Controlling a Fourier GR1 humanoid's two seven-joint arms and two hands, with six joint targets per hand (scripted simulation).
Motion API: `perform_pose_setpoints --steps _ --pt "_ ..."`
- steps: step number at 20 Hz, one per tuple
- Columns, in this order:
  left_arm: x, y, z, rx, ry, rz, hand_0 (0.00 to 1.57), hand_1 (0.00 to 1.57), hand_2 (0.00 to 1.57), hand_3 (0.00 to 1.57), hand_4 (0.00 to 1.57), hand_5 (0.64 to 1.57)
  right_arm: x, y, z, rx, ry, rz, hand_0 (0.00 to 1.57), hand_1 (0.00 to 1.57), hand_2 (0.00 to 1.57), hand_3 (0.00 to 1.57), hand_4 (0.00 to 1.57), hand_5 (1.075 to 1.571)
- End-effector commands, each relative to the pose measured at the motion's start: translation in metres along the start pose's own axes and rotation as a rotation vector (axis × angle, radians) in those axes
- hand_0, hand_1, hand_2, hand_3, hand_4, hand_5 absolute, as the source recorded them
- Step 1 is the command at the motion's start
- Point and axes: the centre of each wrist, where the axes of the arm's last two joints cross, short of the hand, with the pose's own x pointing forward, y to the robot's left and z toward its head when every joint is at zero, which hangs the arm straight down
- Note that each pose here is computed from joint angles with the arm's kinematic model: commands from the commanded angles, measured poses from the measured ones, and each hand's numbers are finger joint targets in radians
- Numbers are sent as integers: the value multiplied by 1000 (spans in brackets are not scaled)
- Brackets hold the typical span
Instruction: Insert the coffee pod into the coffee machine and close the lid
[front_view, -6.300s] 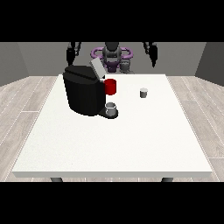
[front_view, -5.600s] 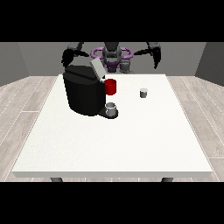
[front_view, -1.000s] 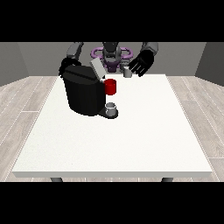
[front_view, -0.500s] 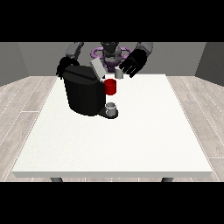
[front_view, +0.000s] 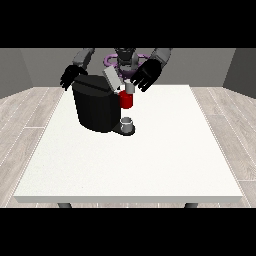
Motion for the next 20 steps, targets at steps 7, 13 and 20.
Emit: perform_pose_setpoints --steps 7,13,20 --pt "9 5 -5 -10 -40 -11 1260 1260 1298 1208 511 1571 -7 4 6 -32 -7 -20 0 0 0 0 537 1571" --pt "9 8 -6 -27 -25 -17 1185 1185 1262 1197 492 1571 0 -10 1 -32 -2 -23 0 0 0 0 518 1571" --pt "13 -2 -8 -44 -22 -21 1164 1164 1239 1182 492 1571 3 -18 -4 -41 -15 -35 0 0 0 0 481 1571"
